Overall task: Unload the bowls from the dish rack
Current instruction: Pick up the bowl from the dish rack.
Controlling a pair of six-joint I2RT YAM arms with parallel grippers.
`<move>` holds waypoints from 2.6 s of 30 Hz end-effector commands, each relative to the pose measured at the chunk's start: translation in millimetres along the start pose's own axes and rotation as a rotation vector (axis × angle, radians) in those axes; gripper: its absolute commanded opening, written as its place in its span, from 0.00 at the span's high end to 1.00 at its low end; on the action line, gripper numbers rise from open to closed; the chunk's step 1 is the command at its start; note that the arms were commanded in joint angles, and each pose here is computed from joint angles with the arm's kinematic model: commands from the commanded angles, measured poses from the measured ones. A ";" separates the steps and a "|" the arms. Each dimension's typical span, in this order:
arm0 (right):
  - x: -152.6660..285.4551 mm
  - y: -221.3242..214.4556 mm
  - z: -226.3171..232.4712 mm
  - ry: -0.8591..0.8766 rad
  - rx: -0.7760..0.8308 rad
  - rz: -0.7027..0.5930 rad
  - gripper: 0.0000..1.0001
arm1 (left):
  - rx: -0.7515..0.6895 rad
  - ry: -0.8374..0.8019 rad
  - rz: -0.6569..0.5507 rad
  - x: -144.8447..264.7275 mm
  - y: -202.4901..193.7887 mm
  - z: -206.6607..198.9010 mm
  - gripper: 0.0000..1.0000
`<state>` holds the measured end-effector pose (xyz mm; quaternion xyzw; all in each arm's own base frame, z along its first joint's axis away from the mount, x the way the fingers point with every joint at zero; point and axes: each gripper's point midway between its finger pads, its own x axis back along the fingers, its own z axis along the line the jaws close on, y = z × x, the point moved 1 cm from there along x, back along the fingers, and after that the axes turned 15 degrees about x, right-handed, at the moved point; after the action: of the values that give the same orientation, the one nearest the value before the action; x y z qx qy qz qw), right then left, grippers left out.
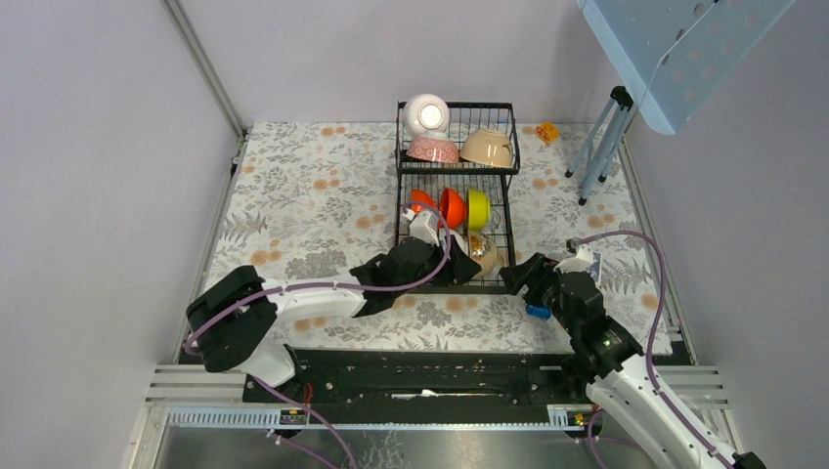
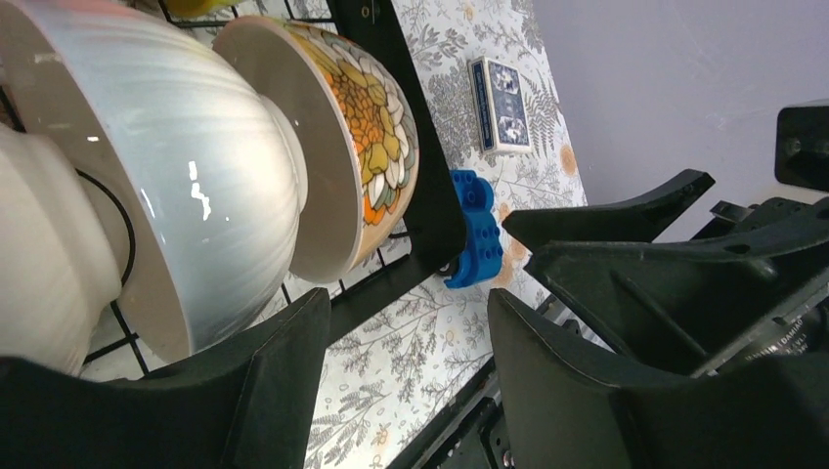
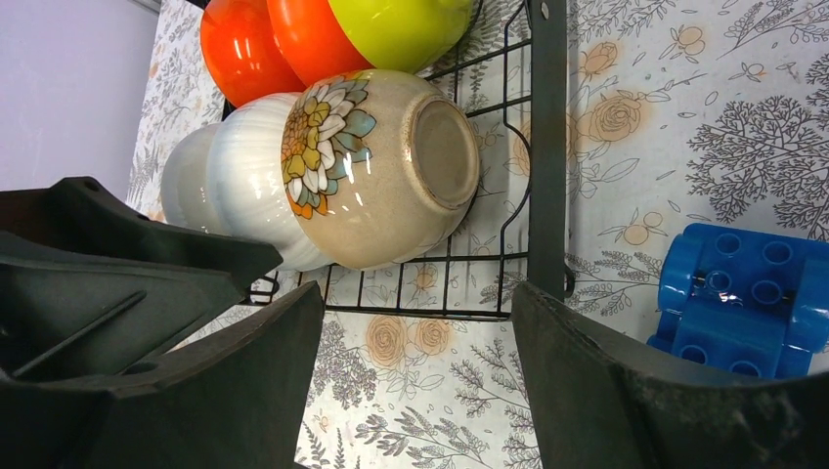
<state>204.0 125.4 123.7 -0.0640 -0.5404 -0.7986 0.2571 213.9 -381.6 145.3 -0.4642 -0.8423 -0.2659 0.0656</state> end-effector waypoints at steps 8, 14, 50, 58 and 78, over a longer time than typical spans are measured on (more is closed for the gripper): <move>1.8 10.8 -0.4 -0.001 -0.008 -0.058 0.22 | -0.025 -0.097 -0.071 -21.9 15.7 -30.5 0.39; 3.8 11.8 0.2 0.005 -0.003 -0.063 0.22 | -0.021 -0.078 -0.068 -31.3 11.4 -20.3 0.42; 3.8 6.2 -4.7 0.000 0.016 -0.067 0.22 | -0.067 -0.152 -0.076 -54.9 6.9 -15.6 0.63; 4.7 5.9 -4.8 0.003 0.031 -0.065 0.22 | -0.073 -0.188 -0.054 -58.2 3.2 -16.8 0.63; 11.5 3.5 -4.0 0.023 0.060 -0.061 0.21 | -0.109 -0.270 -0.028 -57.9 2.5 -28.0 0.80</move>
<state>196.9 118.7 126.7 -0.0368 -0.5550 -0.7944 0.2441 246.2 -422.7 119.9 -0.4748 -0.8375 -0.2698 -0.0207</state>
